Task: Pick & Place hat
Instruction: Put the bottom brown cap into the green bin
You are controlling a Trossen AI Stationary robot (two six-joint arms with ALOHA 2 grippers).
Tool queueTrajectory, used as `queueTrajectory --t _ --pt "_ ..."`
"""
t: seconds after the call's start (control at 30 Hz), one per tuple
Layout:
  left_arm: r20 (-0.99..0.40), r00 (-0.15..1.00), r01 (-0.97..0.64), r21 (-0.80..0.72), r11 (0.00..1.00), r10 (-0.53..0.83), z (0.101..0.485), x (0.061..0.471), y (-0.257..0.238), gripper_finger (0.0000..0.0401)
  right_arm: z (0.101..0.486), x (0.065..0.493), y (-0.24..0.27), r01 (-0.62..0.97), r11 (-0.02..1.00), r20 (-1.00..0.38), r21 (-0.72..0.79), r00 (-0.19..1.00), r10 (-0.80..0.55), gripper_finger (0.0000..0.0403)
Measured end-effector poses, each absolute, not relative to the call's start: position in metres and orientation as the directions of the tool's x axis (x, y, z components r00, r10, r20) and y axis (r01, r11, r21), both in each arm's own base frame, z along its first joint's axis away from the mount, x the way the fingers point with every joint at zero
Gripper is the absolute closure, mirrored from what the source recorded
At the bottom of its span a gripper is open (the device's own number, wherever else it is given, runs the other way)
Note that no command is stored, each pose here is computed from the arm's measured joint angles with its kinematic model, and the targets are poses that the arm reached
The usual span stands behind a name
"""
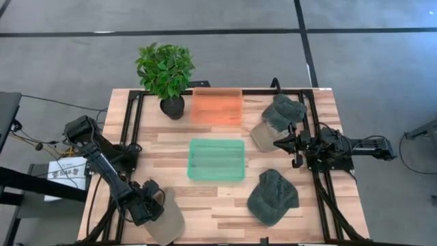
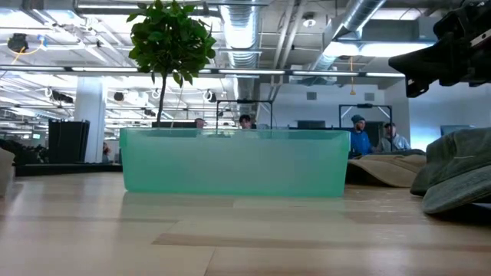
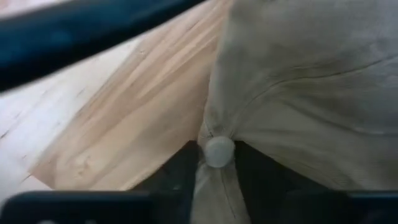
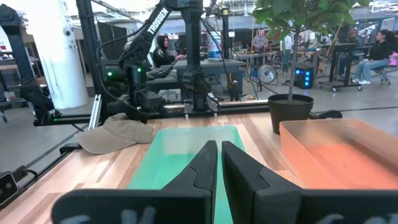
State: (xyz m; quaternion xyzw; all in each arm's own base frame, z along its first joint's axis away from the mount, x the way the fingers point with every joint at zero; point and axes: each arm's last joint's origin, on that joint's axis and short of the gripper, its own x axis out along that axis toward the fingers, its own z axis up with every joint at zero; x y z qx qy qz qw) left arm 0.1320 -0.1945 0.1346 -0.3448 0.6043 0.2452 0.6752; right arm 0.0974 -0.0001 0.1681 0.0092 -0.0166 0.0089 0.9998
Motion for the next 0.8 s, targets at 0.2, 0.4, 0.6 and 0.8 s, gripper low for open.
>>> queueTrajectory --t 0.2,0.4,0.6,0.8 --pt "-0.985 0.147 -0.726 -0.171 0.666 -0.093 0.136 0.133 -0.195 0.0379 0.168 0.097 0.000 -0.019 1.000 0.034 0.018 0.999 0.018 0.0386" --pt "-0.994 0.097 -0.678 -0.103 0.728 -0.050 0.163 0.142 -0.203 0.0380 0.168 0.097 0.000 -0.018 1.000 0.033 0.018 0.999 0.018 0.0386" --pt "-0.995 0.082 -0.630 -0.012 0.777 0.050 0.218 0.155 -0.205 0.0380 0.168 0.097 0.000 -0.018 1.000 0.033 0.018 0.999 0.018 0.0386" --pt "-0.983 0.144 -0.592 0.004 0.806 0.111 0.269 0.172 -0.198 0.0380 0.168 0.097 0.000 -0.018 1.000 0.033 0.018 0.999 0.018 0.0386"
